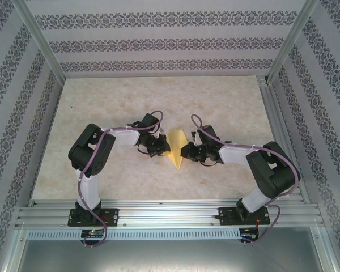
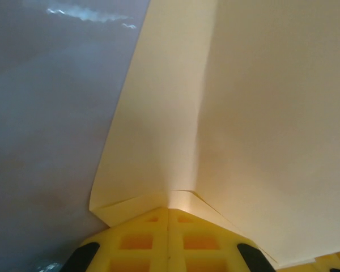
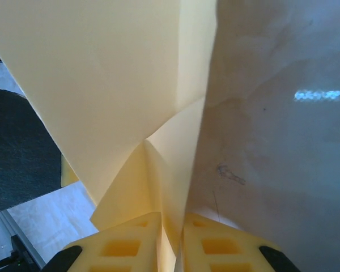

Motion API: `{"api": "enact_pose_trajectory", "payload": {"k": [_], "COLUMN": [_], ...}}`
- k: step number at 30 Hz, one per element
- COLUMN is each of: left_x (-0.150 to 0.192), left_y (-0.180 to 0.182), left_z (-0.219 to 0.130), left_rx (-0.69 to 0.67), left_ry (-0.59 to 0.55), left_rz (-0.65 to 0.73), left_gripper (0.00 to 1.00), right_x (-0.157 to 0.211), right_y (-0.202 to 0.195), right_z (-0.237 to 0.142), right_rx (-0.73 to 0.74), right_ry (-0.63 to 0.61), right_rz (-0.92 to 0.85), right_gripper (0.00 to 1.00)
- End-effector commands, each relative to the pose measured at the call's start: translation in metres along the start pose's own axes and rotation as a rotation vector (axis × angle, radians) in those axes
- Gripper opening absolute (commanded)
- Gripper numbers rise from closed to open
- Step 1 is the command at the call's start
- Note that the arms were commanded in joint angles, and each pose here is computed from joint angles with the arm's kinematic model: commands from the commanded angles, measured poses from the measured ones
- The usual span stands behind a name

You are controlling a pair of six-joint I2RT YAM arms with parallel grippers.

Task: Fold a paper plane with a square sheet of paper (pick it up from the middle)
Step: Move a paper plane to the center of the table.

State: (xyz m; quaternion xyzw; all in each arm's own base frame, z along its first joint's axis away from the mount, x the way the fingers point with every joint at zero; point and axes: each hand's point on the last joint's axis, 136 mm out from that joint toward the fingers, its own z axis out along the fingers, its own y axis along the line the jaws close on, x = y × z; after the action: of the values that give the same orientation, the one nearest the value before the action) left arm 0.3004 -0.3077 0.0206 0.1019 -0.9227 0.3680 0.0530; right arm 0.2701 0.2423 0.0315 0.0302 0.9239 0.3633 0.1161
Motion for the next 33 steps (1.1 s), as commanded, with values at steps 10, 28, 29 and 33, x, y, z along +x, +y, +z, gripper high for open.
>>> {"api": "enact_pose_trajectory", "payload": {"k": [10, 28, 29, 33], "left_x": [-0.003, -0.003, -0.003, -0.006], "left_y": [0.023, 0.035, 0.033, 0.032], "left_z": [0.011, 0.009, 0.009, 0.006], "left_rx": [-0.086, -0.134, -0.131, -0.146], "left_ry": [-0.017, -0.034, -0.037, -0.046], "left_rz": [-0.043, -0.063, -0.058, -0.052], "left_gripper": [0.0, 0.0, 0.0, 0.0], "right_x": [0.001, 0.019, 0.019, 0.008], "right_y": [0.014, -0.019, -0.019, -0.018], "right_z": [0.027, 0.037, 0.037, 0.024], "right_rx": [-0.028, 0.407, 0.411, 0.398], "right_ry": [0.058, 0.135, 0.132, 0.071], "right_rz": [-0.051, -0.225, -0.228, -0.192], "right_gripper": [0.2, 0.22, 0.25, 0.28]}}
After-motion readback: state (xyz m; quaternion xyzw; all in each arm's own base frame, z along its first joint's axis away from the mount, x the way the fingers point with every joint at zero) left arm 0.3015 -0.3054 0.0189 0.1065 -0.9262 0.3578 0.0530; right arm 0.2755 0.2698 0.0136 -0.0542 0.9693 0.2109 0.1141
